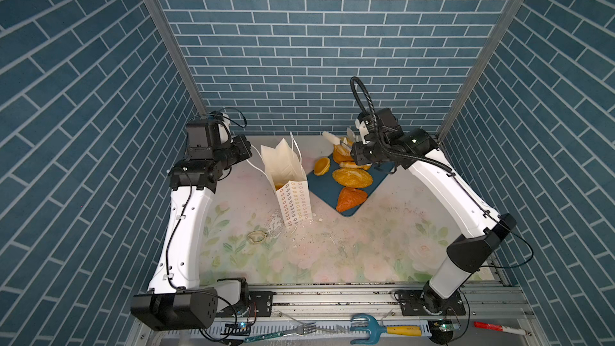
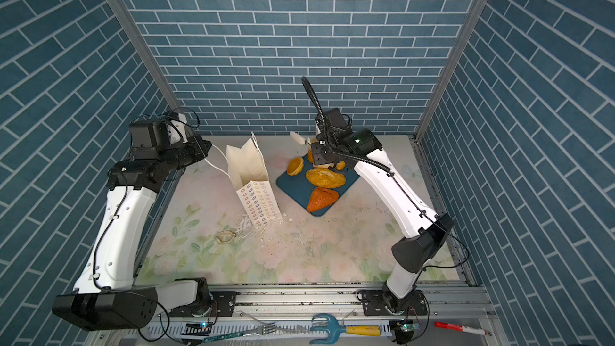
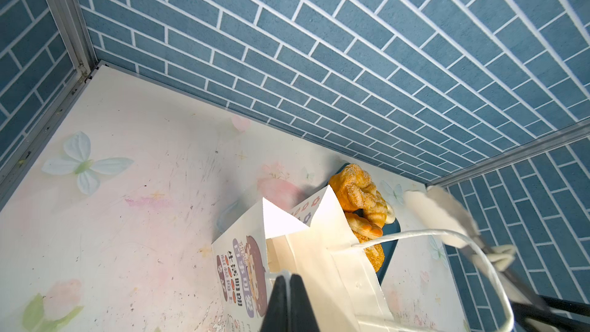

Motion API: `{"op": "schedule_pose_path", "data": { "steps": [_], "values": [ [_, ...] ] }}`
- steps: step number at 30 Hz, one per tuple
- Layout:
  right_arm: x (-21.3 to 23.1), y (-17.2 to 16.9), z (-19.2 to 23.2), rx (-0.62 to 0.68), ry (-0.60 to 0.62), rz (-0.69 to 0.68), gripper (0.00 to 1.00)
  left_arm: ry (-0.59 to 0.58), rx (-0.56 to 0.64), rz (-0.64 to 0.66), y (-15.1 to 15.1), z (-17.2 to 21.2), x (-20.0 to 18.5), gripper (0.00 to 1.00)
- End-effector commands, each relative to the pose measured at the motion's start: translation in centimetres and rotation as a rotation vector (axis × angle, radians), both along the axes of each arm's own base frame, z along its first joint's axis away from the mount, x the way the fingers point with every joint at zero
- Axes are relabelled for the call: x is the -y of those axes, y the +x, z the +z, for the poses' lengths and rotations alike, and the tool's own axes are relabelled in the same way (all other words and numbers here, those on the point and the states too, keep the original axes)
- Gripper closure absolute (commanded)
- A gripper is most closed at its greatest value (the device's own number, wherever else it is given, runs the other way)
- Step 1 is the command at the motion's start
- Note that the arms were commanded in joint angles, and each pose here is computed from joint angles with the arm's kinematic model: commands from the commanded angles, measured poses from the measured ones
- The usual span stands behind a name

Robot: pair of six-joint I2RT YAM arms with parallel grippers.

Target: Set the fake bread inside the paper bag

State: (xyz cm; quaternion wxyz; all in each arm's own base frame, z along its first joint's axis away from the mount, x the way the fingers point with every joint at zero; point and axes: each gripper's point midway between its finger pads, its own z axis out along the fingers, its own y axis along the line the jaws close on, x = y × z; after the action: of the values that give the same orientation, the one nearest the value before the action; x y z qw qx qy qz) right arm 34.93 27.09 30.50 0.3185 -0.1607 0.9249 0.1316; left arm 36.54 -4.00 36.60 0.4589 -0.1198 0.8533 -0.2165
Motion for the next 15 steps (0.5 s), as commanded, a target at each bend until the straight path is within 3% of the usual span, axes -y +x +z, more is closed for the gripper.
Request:
{"op": "schedule_pose_path", "data": {
  "steps": [1, 8, 15],
  "values": [
    [-2.0, 1.0, -1.2, -0.067, 0.109, -0.004, 0.57, 0.014, 0.017, 0.003, -0.7, 0.9, -0.1, 1.00],
    [-1.8, 3.3, -6.8, -0.184, 0.099, -0.077, 0.58, 0.021, 0.012, 0.005, -0.9, 0.9, -0.2, 1.00],
    [-2.6, 3.9, -9.2, -0.248, 0.117, -0.077, 0.60, 0.023, 0.005, 0.011, -1.0, 0.8, -0.3, 1.00]
  ]
}}
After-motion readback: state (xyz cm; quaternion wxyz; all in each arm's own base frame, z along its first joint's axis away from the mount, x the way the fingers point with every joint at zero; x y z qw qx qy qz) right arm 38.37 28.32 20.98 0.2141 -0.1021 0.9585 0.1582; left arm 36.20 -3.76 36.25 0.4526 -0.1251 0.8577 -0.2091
